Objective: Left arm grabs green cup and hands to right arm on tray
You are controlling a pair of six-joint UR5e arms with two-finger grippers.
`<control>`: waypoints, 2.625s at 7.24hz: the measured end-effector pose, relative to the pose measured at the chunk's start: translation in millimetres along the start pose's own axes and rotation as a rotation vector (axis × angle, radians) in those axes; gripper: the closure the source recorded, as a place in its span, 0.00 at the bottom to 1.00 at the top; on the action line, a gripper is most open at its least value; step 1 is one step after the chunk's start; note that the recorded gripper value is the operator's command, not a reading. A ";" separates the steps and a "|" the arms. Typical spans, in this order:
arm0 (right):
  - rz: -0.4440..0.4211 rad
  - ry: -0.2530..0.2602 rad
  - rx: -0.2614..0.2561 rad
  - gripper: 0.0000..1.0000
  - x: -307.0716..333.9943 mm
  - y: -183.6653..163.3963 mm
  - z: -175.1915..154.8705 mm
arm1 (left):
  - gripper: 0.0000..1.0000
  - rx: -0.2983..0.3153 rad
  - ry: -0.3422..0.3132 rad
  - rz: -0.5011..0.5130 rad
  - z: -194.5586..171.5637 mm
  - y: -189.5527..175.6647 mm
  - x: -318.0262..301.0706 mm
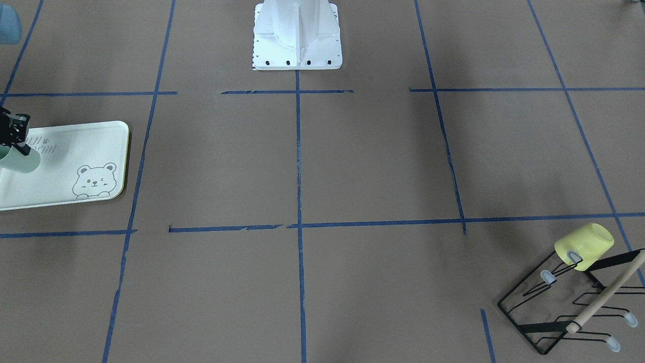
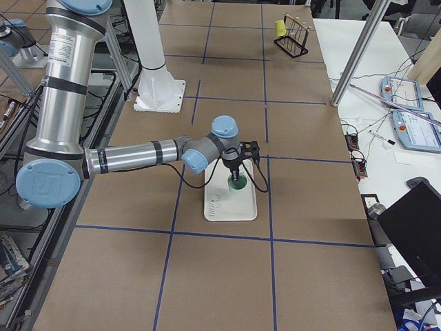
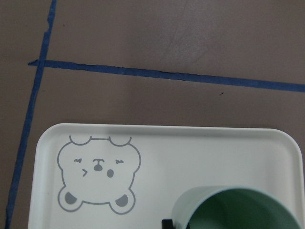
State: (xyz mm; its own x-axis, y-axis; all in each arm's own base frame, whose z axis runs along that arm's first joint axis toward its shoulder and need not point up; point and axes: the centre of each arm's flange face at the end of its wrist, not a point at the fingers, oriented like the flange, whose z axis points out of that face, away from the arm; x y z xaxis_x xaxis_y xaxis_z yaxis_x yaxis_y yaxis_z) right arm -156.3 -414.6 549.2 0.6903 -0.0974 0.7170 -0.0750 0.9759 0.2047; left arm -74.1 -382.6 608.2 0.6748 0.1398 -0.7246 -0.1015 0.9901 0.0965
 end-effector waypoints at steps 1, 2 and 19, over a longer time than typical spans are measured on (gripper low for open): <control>0.010 -0.005 0.016 0.97 -7.4 5.6 11.1 | 0.00 0.000 0.000 0.000 -0.1 -0.3 0.1; 0.011 -0.001 0.021 0.78 -12.1 10.0 20.1 | 0.00 0.001 0.000 0.001 -0.3 -0.5 0.3; -0.123 0.088 -0.230 0.00 175.6 56.0 -119.7 | 0.00 0.006 -0.001 0.006 8.2 5.3 -8.0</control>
State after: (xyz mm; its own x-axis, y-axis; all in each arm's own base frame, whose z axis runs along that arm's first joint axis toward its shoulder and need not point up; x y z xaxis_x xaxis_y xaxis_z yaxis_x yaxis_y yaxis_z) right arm 46.8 -353.7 606.7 0.7448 -0.2100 0.6334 0.1712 0.9776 0.1227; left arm -74.0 -378.4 620.1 0.6747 0.1456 -0.7236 -0.1013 0.9893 0.1046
